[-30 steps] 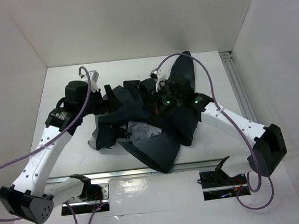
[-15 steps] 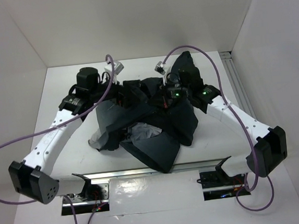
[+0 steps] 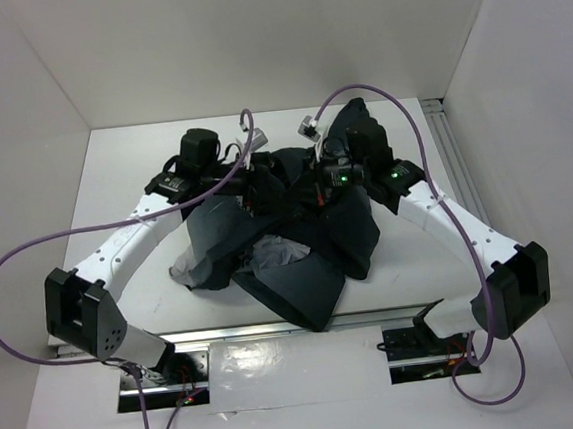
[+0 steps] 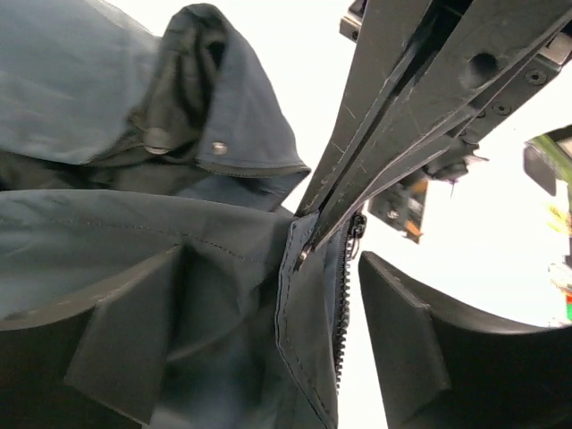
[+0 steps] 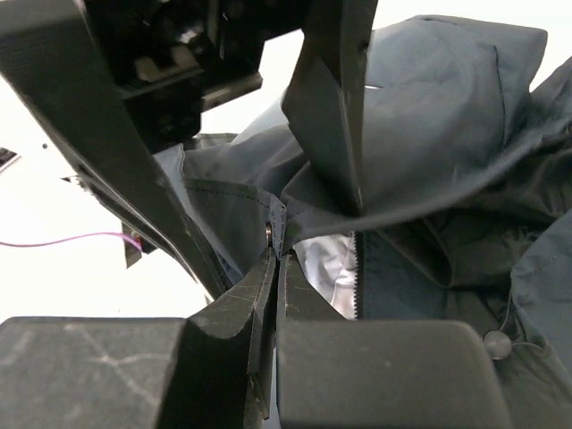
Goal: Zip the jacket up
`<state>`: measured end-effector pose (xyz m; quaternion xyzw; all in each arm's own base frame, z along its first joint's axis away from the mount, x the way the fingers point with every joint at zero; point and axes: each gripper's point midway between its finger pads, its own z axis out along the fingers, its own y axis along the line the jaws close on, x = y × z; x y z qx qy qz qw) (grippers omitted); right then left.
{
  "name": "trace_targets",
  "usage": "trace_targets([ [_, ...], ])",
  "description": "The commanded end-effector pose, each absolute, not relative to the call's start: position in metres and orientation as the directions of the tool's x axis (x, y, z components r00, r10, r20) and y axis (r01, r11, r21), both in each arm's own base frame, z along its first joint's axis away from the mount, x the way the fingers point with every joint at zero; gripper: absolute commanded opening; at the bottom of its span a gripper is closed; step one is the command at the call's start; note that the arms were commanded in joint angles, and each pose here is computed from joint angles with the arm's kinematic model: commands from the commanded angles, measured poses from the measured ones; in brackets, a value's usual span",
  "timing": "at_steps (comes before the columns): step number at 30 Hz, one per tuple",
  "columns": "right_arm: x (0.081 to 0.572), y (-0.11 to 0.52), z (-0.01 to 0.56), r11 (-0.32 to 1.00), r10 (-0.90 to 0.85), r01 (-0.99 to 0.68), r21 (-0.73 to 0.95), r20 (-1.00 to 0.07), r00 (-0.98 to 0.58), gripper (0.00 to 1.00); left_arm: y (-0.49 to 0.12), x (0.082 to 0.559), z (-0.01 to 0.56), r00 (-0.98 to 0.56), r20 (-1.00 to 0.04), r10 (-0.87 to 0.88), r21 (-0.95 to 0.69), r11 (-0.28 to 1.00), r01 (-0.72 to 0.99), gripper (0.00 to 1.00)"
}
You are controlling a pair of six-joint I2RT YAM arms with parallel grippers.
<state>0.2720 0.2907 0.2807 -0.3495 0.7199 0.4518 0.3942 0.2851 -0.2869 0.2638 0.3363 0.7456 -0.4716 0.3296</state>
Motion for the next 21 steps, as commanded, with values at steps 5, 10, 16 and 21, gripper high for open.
trace_targets([
  [5, 0.273, 0.296, 0.307, 0.298, -0.109, -0.888, 0.350, -0.912, -0.396, 0.00, -0.302, 0.271, 0.292, -0.492, -0.854, 0.169, -0.474, 0.138, 0.870, 0.64],
  [10, 0.278, 0.297, 0.296, 0.324, -0.104, -0.870, 0.372, -0.900, -0.424, 0.00, -0.303, 0.267, 0.293, -0.498, -0.852, 0.163, -0.484, 0.120, 0.867, 0.42],
  [16, 0.299, 0.280, 0.293, 0.486, -0.069, -0.788, 0.377, -0.883, -0.465, 0.60, -0.302, 0.274, 0.277, -0.570, -0.803, 0.177, -0.548, 0.159, 0.821, 0.00],
  [21, 0.312, 0.228, 0.309, 0.700, 0.048, -0.631, 0.336, -0.902, -0.428, 0.96, -0.266, 0.294, 0.242, -0.676, -0.727, 0.119, -0.617, 0.319, 0.720, 0.00],
])
